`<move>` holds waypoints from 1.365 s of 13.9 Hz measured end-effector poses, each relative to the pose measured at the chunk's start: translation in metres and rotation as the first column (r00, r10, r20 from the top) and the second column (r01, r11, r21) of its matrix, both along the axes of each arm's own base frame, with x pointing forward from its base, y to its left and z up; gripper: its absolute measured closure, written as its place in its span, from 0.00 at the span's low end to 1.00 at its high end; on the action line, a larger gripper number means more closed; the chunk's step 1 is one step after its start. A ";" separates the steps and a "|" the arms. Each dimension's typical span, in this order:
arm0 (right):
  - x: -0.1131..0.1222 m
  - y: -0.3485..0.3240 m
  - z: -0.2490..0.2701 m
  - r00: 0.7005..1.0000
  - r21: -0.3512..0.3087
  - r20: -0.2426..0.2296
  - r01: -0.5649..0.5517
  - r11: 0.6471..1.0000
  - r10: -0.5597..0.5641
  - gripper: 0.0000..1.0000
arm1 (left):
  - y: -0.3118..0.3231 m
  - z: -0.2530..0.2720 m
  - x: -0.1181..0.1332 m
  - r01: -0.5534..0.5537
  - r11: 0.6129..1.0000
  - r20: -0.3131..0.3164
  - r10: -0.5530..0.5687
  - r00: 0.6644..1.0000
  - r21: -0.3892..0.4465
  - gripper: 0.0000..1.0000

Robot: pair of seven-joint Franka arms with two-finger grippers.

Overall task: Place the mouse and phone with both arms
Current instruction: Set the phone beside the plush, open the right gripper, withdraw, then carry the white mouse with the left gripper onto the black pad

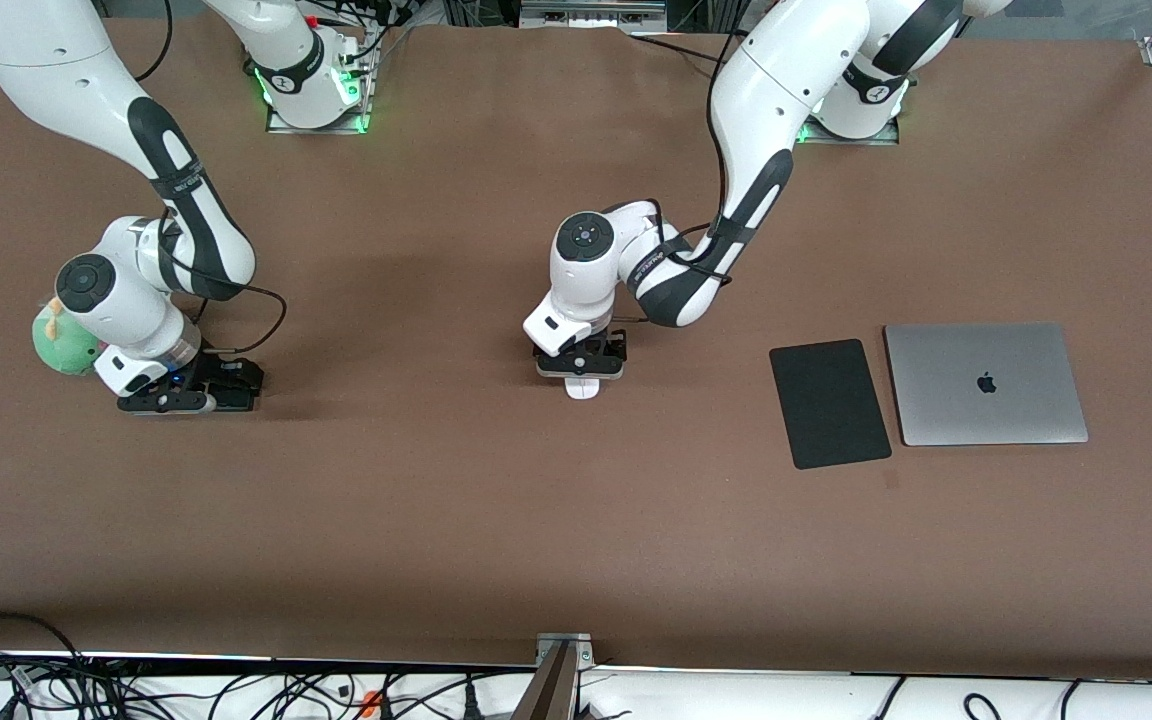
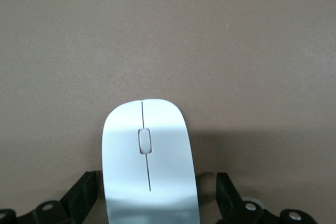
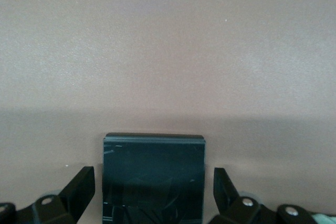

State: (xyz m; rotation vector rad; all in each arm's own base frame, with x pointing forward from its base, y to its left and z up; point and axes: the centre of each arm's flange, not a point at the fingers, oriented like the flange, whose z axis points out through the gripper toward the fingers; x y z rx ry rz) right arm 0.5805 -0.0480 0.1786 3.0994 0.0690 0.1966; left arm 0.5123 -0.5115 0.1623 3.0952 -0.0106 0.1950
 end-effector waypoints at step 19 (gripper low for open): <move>0.014 0.011 0.406 0.997 0.064 -0.079 -0.018 0.998 0.023 0.00 | 0.168 0.058 0.086 -0.082 0.995 0.021 0.081 0.996 0.063 0.39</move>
